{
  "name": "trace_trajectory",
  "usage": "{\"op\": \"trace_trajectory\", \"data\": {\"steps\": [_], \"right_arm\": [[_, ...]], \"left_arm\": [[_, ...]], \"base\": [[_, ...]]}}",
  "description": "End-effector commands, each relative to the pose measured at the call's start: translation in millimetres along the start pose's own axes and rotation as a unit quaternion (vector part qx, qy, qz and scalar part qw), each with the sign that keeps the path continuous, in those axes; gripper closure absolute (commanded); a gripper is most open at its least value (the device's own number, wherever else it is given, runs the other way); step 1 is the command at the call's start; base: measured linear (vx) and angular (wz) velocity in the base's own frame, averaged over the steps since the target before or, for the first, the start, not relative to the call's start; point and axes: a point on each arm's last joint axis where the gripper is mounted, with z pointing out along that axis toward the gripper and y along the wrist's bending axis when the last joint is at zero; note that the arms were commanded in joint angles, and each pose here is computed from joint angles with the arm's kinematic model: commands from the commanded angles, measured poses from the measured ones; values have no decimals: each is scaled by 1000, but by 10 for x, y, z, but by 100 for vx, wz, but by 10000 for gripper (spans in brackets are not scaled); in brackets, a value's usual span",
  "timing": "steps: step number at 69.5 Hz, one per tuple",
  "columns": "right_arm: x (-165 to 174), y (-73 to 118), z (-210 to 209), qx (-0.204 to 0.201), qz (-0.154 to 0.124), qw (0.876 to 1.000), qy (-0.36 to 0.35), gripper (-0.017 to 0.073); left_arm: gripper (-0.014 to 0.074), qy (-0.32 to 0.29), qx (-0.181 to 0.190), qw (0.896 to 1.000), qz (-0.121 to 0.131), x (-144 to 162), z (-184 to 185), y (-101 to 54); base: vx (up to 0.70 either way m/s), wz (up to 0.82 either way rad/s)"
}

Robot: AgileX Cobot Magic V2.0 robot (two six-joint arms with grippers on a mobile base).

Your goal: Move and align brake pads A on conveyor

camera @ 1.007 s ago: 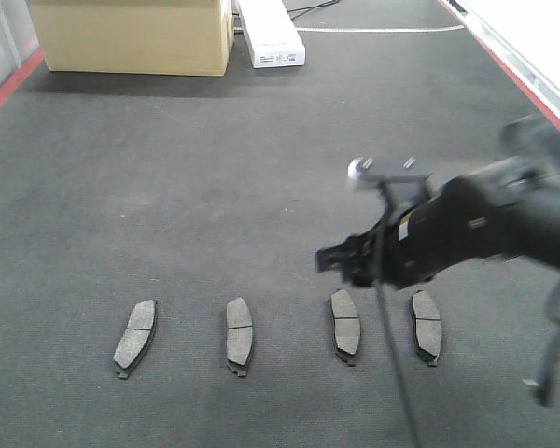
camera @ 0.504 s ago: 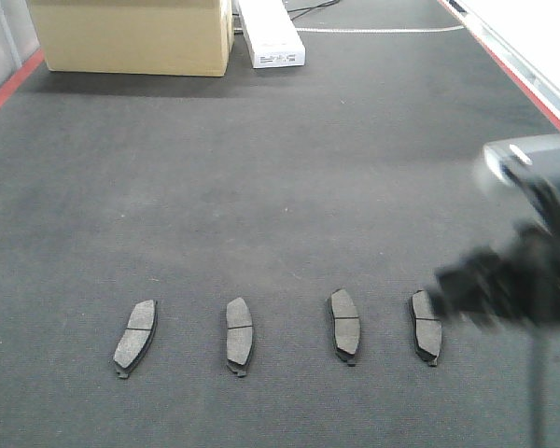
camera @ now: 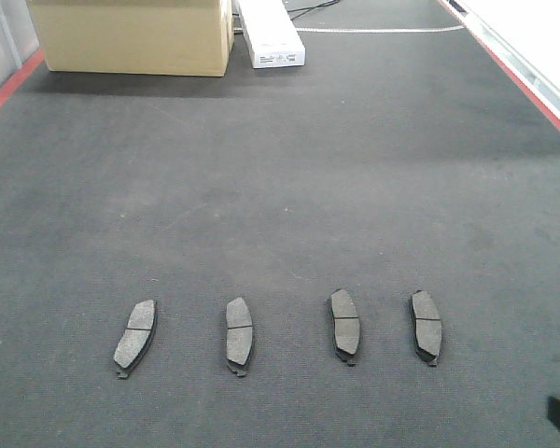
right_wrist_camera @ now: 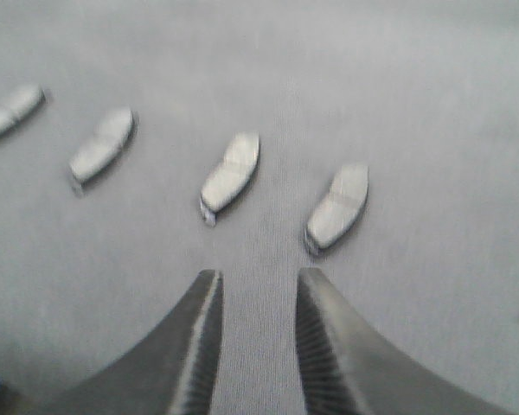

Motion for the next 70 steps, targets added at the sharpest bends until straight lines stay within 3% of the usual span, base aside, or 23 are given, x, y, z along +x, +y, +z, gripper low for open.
{"op": "trace_trajectory", "data": {"steps": [1,9,70], "right_arm": [[-124,-4,-99,1,-12,997,-72,447],[-125,-4,-113,1,-11,997,-76,575],[-125,0,-111,-2,-8,997,-76,567]], "left_arm": [[600,-42,15,999,0,-140,-31,-36],[600,-42,15,999,0,-140,-31,-36],[600,-42,15,999,0,-141,-31,-36]], "base": [[0,0],[0,0],[0,0]]}}
